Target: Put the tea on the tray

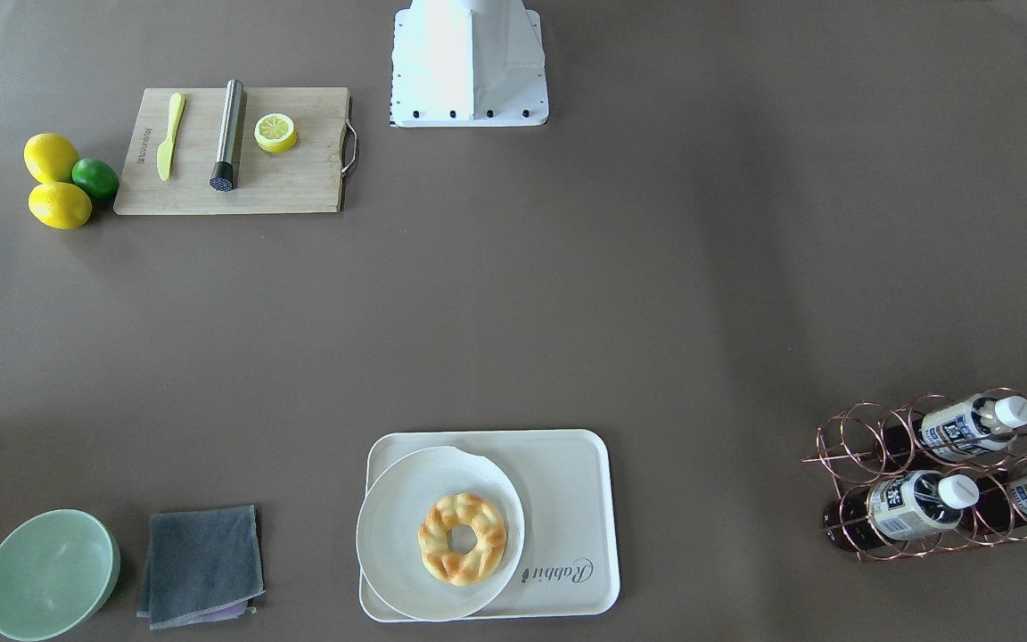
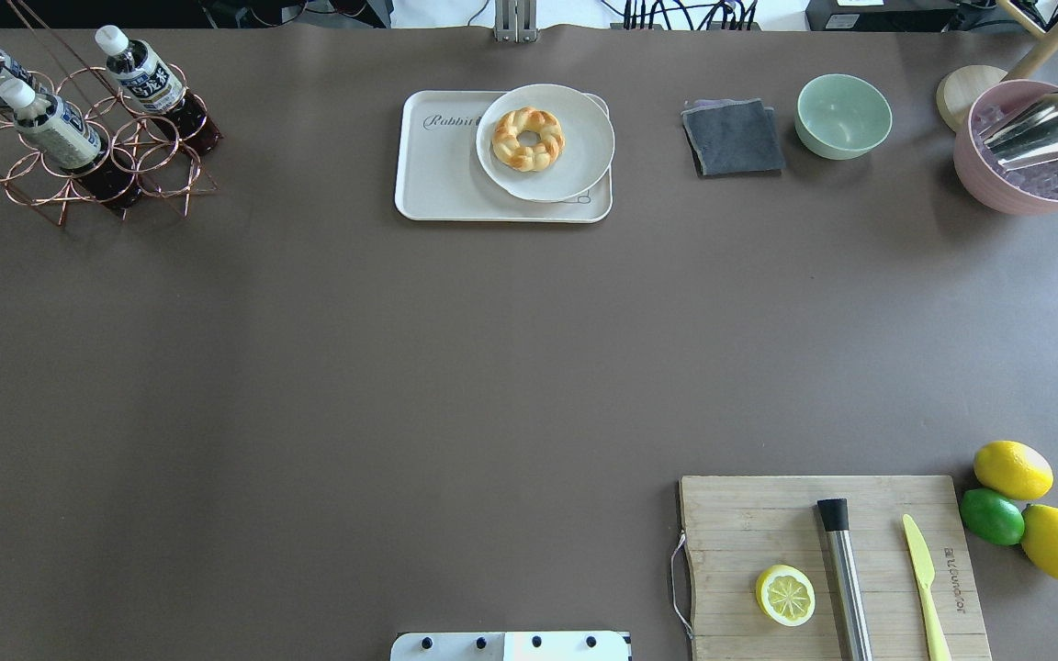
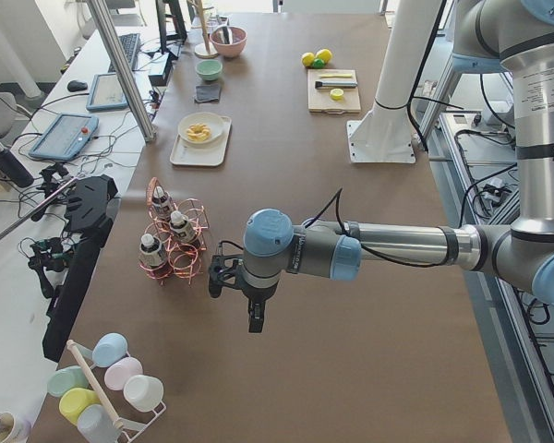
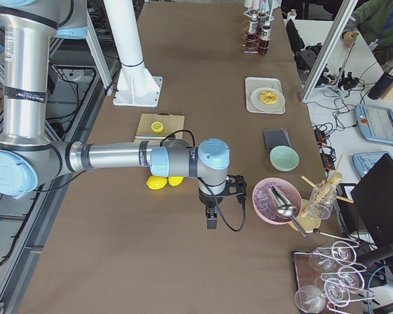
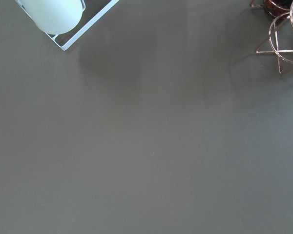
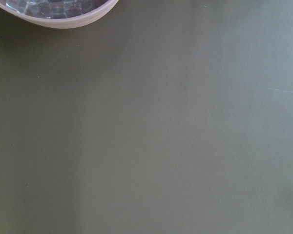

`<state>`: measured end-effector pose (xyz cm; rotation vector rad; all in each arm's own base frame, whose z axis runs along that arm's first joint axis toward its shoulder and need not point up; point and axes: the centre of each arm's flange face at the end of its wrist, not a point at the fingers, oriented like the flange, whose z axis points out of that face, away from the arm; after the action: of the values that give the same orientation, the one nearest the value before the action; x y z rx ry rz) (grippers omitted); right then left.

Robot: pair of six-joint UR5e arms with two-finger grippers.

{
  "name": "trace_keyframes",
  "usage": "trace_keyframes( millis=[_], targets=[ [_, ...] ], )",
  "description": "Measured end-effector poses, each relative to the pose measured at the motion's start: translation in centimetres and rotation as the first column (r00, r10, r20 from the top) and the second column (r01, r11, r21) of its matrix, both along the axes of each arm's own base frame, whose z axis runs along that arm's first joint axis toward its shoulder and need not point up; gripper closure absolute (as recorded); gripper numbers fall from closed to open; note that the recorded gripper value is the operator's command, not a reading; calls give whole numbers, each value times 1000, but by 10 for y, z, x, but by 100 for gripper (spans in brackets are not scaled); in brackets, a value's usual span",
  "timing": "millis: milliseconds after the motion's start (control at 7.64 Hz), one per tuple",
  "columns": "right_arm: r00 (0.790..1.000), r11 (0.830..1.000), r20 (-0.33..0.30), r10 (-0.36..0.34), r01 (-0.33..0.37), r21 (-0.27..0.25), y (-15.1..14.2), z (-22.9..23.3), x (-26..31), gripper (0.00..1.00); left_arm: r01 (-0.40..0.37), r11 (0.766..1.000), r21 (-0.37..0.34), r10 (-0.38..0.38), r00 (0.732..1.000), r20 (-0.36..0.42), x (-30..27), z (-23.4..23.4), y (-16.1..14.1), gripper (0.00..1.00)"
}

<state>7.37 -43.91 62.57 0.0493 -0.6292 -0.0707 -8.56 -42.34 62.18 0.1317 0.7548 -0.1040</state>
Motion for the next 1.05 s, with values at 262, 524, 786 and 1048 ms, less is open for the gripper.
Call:
trace_keyframes(
  millis=[262,524,786,1048],
  targets=[
    [1000,1000,1,0,0,-1,0,0,0,0,4,1000,23,-4,1000,-4,-2,-9,-3,1],
    [1000,1000,16,-1,1,-7,3,2,-1,0,17,995,101,-17,1000,-1,-7,-18,-8,1],
    [999,1000,37,-3,3,-11,7,3,-3,0,23,991,134,-21,1000,-17,-10,-15,-3,1],
    [999,1000,41,-3,4,-4,5,0,-3,0,23,979,203,-14,999,-46,-8,-26,-7,1]
  ],
)
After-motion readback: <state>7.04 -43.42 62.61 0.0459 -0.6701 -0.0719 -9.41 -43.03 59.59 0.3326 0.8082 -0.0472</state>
